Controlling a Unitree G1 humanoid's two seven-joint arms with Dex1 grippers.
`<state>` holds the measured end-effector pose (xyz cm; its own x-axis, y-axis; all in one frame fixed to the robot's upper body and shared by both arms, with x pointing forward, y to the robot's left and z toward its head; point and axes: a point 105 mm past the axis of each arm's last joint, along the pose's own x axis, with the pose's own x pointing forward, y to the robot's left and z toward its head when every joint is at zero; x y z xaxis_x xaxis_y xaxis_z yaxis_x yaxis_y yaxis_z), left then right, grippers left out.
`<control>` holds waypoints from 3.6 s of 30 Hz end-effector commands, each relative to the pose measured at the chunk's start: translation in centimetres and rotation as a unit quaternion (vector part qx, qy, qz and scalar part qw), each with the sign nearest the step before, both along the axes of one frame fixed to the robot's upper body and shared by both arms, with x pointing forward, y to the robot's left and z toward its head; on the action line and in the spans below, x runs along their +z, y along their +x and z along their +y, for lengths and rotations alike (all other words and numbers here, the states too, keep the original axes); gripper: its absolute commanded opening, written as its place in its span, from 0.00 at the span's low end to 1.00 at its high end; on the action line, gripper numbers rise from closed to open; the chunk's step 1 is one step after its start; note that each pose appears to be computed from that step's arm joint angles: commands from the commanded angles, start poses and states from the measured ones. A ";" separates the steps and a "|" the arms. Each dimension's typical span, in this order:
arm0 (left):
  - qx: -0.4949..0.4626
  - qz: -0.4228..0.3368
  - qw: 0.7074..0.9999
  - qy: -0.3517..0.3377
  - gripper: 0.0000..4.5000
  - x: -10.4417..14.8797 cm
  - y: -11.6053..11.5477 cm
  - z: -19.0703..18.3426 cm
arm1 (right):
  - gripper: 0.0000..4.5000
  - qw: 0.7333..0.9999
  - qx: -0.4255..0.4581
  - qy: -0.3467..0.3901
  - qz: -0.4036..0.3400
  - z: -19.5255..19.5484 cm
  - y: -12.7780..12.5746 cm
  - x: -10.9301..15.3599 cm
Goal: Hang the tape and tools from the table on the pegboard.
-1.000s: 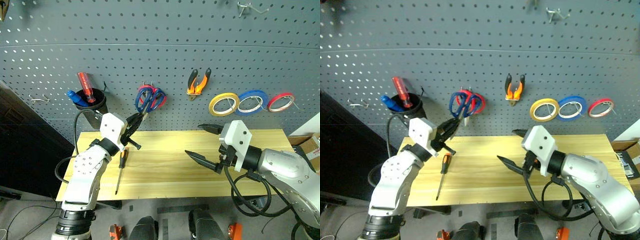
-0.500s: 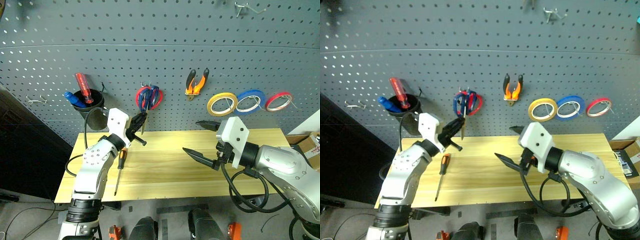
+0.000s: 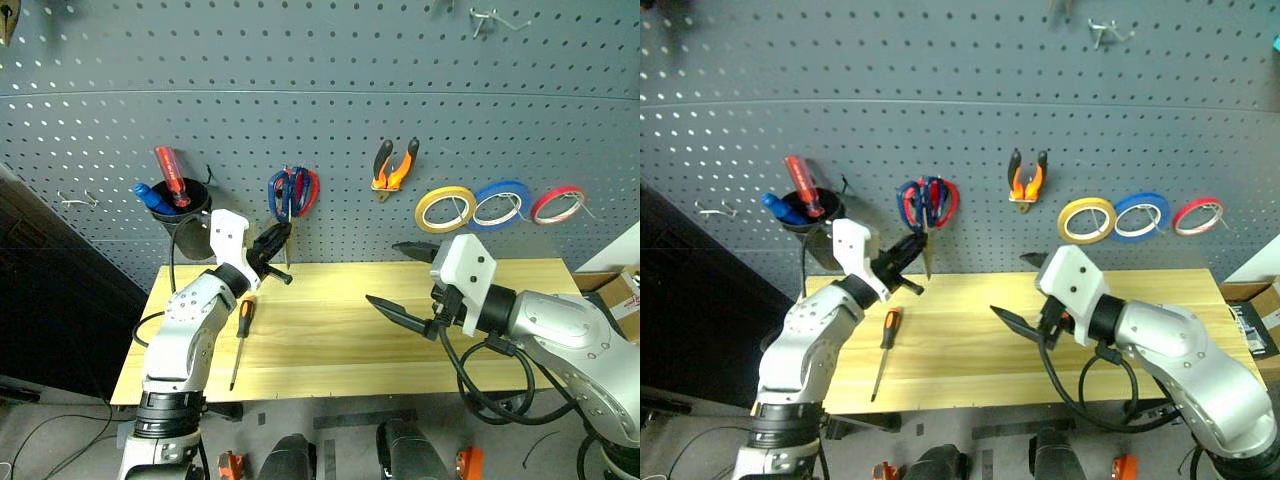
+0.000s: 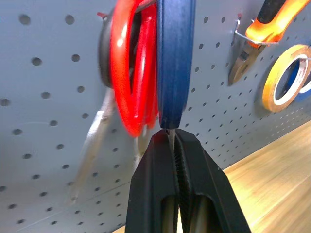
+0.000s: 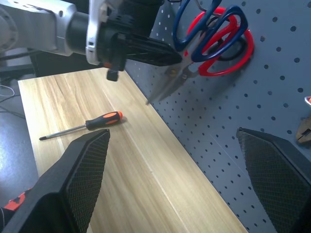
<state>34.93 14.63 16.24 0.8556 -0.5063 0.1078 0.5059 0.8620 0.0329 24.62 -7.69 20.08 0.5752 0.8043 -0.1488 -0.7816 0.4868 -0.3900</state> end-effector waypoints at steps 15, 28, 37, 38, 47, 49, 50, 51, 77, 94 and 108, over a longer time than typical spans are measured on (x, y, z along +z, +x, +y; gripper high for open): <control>0.013 0.017 1.000 0.007 0.99 -0.8 -0.6 1.4 | 1.00 1.000 0.001 -0.005 -0.017 0.1 -0.5 0.2; 0.146 0.315 0.921 0.177 0.99 -14.8 -5.5 7.6 | 1.00 0.984 -0.044 0.095 0.143 0.9 -1.6 -3.5; 0.229 0.364 0.892 0.142 0.99 -15.8 -2.3 8.4 | 1.00 0.978 -0.003 0.052 0.202 2.7 -1.7 -5.3; 0.238 0.372 0.887 0.134 0.99 -16.0 -2.2 8.5 | 1.00 0.977 -0.003 0.048 0.207 2.8 -1.6 -5.4; 0.262 0.427 0.858 0.114 0.99 -18.1 -2.3 9.2 | 1.00 0.979 0.006 0.024 0.203 3.3 -0.8 -5.0; 0.264 0.425 0.858 0.116 0.87 -18.2 -2.2 9.3 | 1.00 0.980 0.015 0.017 0.196 3.5 -0.9 -4.8; 0.264 0.425 0.858 0.116 0.79 -18.3 -2.2 9.2 | 1.00 0.981 0.021 0.014 0.195 3.6 -1.0 -4.8; 0.263 0.424 0.859 0.116 0.72 -18.4 -2.2 9.2 | 1.00 0.981 0.025 0.012 0.194 3.7 -1.1 -4.8; 0.112 -0.101 0.976 0.158 0.13 -2.6 -6.0 3.1 | 1.00 0.990 0.110 0.051 0.068 1.7 -2.4 0.3; 0.256 -0.240 0.937 -0.001 0.13 10.8 -2.4 6.9 | 1.00 0.988 0.117 0.102 0.022 0.8 0.7 5.2; 0.266 -0.236 0.935 0.004 0.13 9.6 1.6 6.9 | 1.00 0.985 0.138 0.105 0.016 2.4 1.3 4.9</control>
<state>36.75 21.40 25.51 0.8625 -0.0264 0.5053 -0.0421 0.9914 0.1237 26.23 -5.53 23.96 0.3437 0.9390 -0.0092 -0.9139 0.3322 -0.2335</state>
